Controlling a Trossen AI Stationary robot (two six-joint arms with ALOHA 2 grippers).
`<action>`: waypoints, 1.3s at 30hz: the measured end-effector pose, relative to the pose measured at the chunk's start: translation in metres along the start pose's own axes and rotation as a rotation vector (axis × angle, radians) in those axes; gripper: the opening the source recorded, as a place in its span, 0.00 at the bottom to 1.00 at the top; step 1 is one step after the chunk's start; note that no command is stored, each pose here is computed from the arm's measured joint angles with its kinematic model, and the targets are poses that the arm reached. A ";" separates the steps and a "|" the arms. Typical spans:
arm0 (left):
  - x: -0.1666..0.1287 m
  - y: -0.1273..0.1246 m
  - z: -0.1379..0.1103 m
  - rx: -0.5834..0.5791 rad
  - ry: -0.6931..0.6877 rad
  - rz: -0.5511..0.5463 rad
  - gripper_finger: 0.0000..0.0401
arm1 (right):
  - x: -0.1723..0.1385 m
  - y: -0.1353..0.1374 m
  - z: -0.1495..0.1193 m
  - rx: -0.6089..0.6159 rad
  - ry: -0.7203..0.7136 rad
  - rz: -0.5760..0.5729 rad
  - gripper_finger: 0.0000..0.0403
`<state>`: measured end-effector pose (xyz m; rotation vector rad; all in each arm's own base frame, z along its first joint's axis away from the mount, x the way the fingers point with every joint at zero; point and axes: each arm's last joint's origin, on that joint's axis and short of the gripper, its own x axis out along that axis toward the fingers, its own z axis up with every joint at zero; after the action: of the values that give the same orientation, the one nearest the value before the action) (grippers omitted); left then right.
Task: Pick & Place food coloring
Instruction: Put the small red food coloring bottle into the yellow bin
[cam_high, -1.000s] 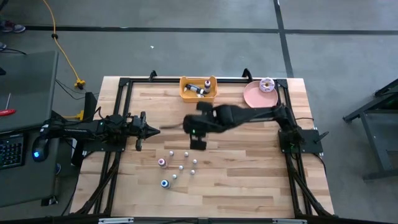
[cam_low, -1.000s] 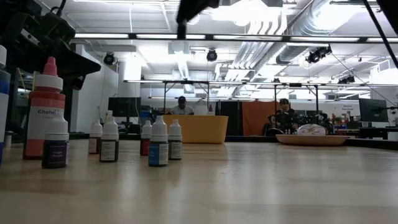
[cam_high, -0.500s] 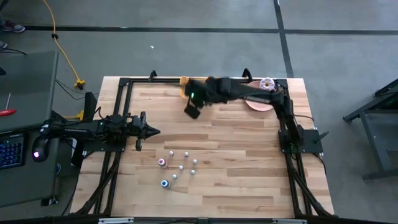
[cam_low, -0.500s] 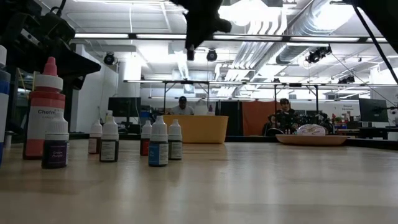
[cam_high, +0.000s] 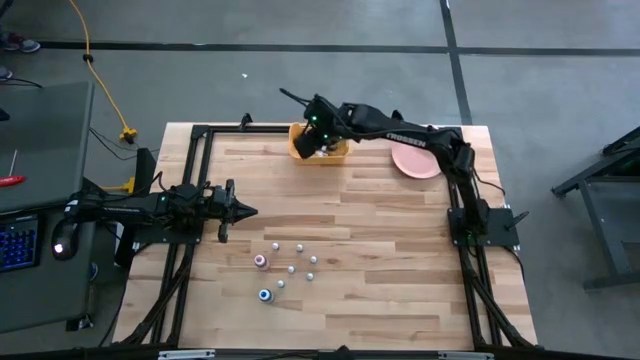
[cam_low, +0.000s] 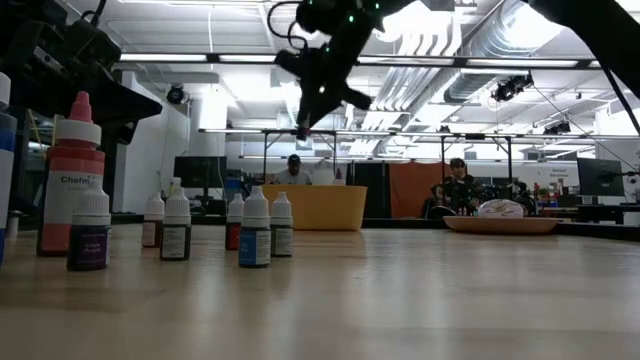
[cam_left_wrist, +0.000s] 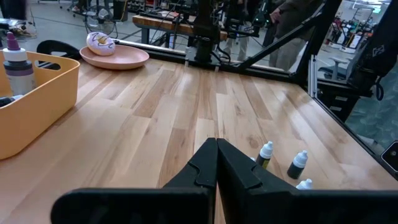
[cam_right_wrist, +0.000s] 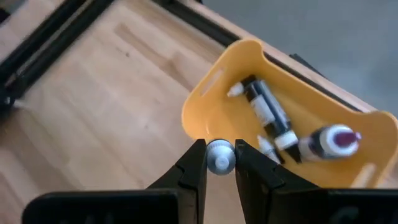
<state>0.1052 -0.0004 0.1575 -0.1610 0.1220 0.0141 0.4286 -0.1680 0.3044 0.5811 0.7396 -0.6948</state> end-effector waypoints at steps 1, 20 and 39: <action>0.000 0.000 0.000 0.000 0.000 0.000 0.00 | 0.005 -0.002 -0.001 0.014 -0.006 0.001 0.14; 0.000 0.000 0.000 0.000 -0.001 0.002 0.00 | 0.096 -0.018 0.001 0.143 0.065 -0.070 0.14; 0.000 0.000 0.000 0.000 -0.001 0.003 0.00 | 0.125 -0.016 -0.011 0.154 0.065 -0.084 0.14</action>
<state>0.1052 -0.0003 0.1576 -0.1608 0.1214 0.0168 0.4801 -0.2142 0.1988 0.7183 0.7788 -0.8190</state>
